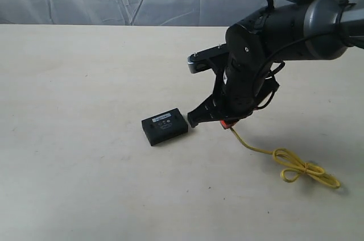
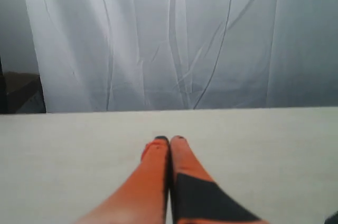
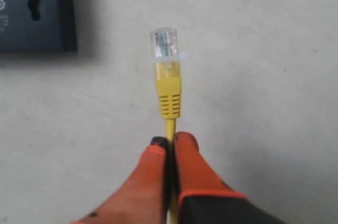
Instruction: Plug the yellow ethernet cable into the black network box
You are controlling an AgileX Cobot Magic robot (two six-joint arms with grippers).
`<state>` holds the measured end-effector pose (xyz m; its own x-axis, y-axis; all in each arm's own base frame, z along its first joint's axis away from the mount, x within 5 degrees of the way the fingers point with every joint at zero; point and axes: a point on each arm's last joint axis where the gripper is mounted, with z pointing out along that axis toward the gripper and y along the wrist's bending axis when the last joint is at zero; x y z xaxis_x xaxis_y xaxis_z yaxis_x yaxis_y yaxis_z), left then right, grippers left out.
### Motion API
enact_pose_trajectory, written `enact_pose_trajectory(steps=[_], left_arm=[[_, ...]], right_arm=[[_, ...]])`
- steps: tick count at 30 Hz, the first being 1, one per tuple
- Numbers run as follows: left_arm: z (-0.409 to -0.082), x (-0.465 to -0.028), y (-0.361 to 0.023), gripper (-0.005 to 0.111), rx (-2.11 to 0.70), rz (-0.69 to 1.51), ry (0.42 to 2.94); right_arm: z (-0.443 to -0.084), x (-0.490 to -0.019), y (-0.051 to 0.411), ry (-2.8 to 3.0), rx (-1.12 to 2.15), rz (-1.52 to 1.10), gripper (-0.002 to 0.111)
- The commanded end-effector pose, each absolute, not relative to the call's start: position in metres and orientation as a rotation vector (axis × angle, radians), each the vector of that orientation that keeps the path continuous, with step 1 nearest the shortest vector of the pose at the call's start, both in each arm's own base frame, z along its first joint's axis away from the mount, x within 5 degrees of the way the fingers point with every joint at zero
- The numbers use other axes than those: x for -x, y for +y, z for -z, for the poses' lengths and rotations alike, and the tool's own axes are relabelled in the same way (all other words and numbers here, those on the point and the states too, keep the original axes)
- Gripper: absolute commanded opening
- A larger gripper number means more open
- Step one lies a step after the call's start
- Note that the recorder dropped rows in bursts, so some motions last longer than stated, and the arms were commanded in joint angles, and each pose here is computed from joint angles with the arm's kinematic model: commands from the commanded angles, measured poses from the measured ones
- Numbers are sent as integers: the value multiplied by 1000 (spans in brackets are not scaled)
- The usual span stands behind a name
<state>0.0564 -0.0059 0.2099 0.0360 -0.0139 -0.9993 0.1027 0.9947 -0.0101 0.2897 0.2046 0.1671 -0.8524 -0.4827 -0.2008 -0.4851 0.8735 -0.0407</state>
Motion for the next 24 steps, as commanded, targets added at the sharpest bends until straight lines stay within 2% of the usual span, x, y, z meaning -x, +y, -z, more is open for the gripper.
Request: enact_pose_trajectory(steps=[1,4,6,7,12,18,21,22,23,24], left_arm=[[-226,-54,-5,0,-46,110,1343],[-234,-52,-4,0,-22,124,1249],[-237,-52,-4,0,20,171,1300],[-242,-57,-6,0,-8,163,1434],[-284,-88,-10,0,-93,95,1701],[-312,-182,-24,0,-260,39,2066],[-300,-235,-41,0,-465,135,2245],[-285,-270,-57,0,-613,282,2308],[-278,-283,-64,0,-664,349,2324],[-257,-313,-77,0,-754,485,2332]], right_arm=[[-171,-290,202,2809,866,12,-1],[-171,-290,202,2808,874,14,-1],[-171,-289,203,2795,925,9,-1],[-171,-289,204,2795,929,-14,-1],[-171,-287,207,2806,915,-70,-1],[-171,-284,208,2832,915,-90,-1],[-171,-284,208,2835,915,-89,-1],[-170,-283,207,2842,927,-90,-1],[-170,-283,207,2844,933,-87,-1],[-170,-282,208,2840,964,-97,-1]])
